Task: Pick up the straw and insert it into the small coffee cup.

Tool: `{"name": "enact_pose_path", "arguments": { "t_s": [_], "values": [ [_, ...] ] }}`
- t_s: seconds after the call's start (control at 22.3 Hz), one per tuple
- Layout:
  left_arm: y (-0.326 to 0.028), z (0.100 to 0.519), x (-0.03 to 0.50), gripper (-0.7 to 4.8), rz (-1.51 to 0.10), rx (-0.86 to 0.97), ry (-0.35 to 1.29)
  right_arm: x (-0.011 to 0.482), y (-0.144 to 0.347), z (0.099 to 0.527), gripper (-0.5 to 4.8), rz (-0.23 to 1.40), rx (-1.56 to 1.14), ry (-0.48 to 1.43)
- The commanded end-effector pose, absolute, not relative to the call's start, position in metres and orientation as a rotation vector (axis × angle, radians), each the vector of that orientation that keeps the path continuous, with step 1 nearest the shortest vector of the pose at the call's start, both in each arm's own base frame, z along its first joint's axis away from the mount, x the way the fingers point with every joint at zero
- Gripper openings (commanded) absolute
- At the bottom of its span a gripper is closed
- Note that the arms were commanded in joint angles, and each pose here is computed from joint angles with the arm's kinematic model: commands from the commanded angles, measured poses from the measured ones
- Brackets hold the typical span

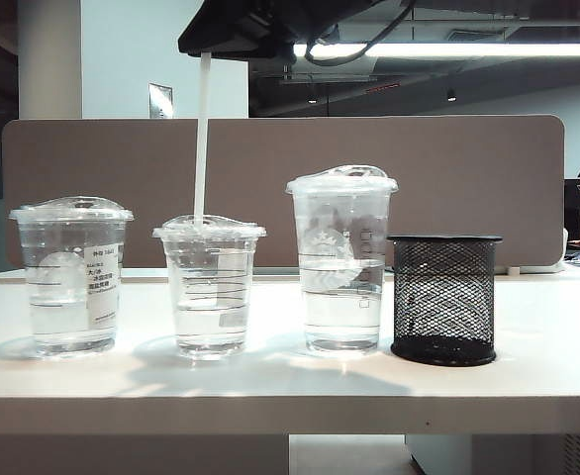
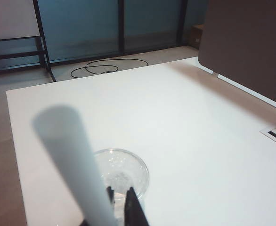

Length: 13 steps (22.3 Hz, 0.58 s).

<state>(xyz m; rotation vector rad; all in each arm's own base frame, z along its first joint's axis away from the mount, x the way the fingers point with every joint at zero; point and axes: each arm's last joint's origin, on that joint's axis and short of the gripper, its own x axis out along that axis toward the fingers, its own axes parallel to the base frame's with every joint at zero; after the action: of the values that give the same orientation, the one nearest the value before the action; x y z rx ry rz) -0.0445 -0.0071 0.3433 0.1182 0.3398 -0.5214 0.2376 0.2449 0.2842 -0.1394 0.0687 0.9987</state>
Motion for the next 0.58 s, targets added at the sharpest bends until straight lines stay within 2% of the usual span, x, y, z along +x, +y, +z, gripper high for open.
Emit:
{"name": "enact_pose_path", "arguments": {
  "t_s": [0.04, 0.58],
  "values": [
    [-0.0071, 0.3446, -0.0443, 0.22, -0.521, 0.124, 0.329, 0.2358, 0.2437, 0.2947, 0.49, 1.0, -0.131, 0.046],
    [-0.0069, 0.3446, -0.0442, 0.22, -0.515, 0.125, 0.329, 0.2349, 0.2429, 0.2993, 0.49, 1.001, -0.141, 0.083]
  ]
}}
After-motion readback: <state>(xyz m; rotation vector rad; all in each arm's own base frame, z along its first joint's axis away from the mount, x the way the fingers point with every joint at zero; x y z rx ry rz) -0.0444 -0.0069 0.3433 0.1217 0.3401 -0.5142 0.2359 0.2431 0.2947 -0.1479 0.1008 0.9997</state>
